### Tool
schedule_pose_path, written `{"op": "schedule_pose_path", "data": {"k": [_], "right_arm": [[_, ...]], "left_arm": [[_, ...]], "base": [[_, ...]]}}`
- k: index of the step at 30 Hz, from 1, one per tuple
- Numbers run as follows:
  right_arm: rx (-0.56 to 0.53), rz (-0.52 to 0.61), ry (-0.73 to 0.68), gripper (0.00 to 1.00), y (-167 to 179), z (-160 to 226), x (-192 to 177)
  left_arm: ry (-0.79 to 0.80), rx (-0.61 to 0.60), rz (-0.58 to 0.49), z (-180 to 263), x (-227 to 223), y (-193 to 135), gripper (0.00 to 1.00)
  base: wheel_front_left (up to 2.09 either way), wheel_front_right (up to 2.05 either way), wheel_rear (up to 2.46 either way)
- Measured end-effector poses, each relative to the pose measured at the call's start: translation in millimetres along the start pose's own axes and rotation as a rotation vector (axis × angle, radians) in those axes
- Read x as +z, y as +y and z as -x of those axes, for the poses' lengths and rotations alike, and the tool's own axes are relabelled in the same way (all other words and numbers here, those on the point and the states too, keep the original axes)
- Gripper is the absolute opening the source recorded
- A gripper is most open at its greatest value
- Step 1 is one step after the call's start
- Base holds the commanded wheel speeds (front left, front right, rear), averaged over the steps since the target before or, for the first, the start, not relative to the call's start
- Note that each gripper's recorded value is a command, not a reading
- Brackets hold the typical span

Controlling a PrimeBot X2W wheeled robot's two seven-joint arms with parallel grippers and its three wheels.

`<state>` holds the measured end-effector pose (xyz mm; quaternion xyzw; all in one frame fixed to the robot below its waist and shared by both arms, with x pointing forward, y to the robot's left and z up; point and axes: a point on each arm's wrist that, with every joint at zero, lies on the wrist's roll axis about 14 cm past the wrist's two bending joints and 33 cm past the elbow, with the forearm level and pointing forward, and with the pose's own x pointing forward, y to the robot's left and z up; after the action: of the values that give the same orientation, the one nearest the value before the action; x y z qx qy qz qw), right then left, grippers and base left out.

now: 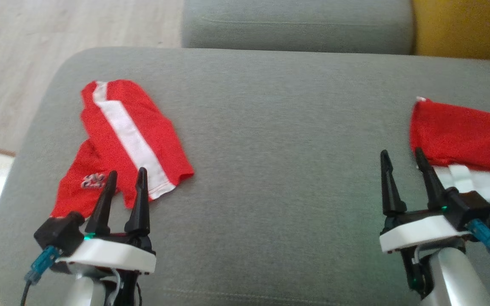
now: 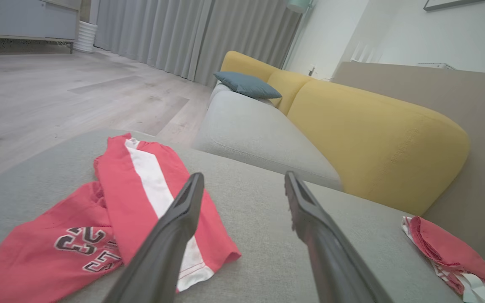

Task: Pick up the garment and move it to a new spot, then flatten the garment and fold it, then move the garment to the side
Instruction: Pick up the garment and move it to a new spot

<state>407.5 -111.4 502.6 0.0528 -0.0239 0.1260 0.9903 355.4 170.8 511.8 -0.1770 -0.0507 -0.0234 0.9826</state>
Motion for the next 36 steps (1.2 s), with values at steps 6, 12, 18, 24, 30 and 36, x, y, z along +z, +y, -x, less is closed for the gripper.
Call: {"op": "schedule_pose_path", "data": {"k": [6, 12, 18, 24, 30, 36], "right_arm": [[0.143, -0.023, 0.039, 1.00, 49.4, -9.7, -14.1], [0.273, -0.047, 0.054, 1.00, 95.2, -16.3, -18.2], [0.397, -0.068, 0.083, 1.00, 138.5, -15.1, -25.2], [0.457, -0.080, 0.104, 1.00, 158.9, -14.1, -31.4], [0.448, -0.101, 0.128, 1.00, 156.5, -15.9, -40.3], [0.411, -0.102, 0.132, 1.00, 143.0, -28.9, -47.4]], "left_arm": [[-0.036, 0.101, -0.017, 22.5, 13.8, 29.8, 1.00], [-0.082, 0.204, -0.041, 48.2, 29.9, 58.5, 1.00], [-0.119, 0.284, -0.060, 70.6, 42.6, 78.9, 1.00], [-0.128, 0.329, -0.069, 81.6, 46.2, 90.0, 1.00], [-0.103, 0.341, -0.082, 79.2, 40.8, 93.9, 1.00], [-0.069, 0.365, -0.034, 68.8, 29.7, 103.2, 1.00]], "base": [[0.00, 0.00, 0.00], [0.00, 0.00, 0.00], [0.00, 0.00, 0.00], [0.00, 0.00, 0.00], [0.00, 0.00, 0.00], [0.00, 0.00, 0.00]]}}
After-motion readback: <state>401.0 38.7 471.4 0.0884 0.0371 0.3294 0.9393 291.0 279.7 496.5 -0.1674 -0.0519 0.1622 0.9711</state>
